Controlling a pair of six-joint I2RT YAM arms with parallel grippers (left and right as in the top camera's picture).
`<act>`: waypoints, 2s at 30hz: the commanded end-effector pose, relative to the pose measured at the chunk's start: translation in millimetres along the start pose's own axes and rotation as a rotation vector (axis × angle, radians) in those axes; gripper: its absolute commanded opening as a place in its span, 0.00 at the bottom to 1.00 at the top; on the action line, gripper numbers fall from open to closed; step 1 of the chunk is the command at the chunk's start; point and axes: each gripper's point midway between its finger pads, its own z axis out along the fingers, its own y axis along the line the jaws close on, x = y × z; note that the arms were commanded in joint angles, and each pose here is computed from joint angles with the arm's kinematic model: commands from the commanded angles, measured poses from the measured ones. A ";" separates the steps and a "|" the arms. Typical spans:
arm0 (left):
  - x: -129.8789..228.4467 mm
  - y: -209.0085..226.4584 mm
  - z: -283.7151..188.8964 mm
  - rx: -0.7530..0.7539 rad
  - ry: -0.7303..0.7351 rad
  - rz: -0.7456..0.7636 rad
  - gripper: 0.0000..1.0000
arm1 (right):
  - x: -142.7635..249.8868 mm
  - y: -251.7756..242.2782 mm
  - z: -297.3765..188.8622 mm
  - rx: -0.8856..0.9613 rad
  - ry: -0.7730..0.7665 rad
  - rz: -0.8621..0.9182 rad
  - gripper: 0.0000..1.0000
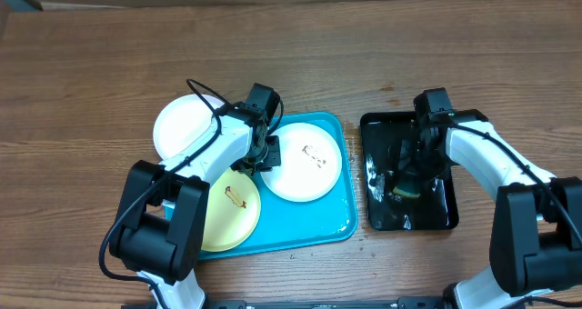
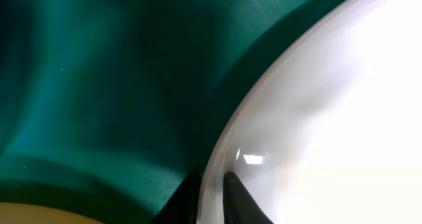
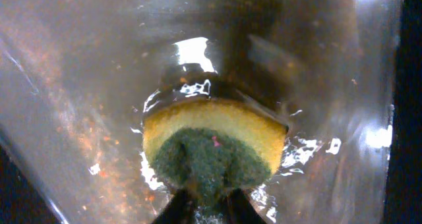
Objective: Clean dirty plates on tray and stack at the side
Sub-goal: 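Close the right gripper on the green-and-yellow sponge, then lift the sponge with the right gripper and carry it to the white plate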
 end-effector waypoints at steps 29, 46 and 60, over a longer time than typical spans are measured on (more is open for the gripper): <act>8.0 10.7 10.5 -0.037 -0.010 0.009 0.18 | 3.3 0.5 -5.6 -0.004 -0.005 -0.001 0.11; 2.9 12.4 10.4 -0.050 -0.034 0.010 0.04 | 2.9 0.5 -5.2 -0.004 -0.007 -0.001 0.04; 3.7 12.4 10.4 -0.050 -0.030 0.011 0.04 | 3.8 -0.1 -1.1 -0.006 -0.012 0.002 0.04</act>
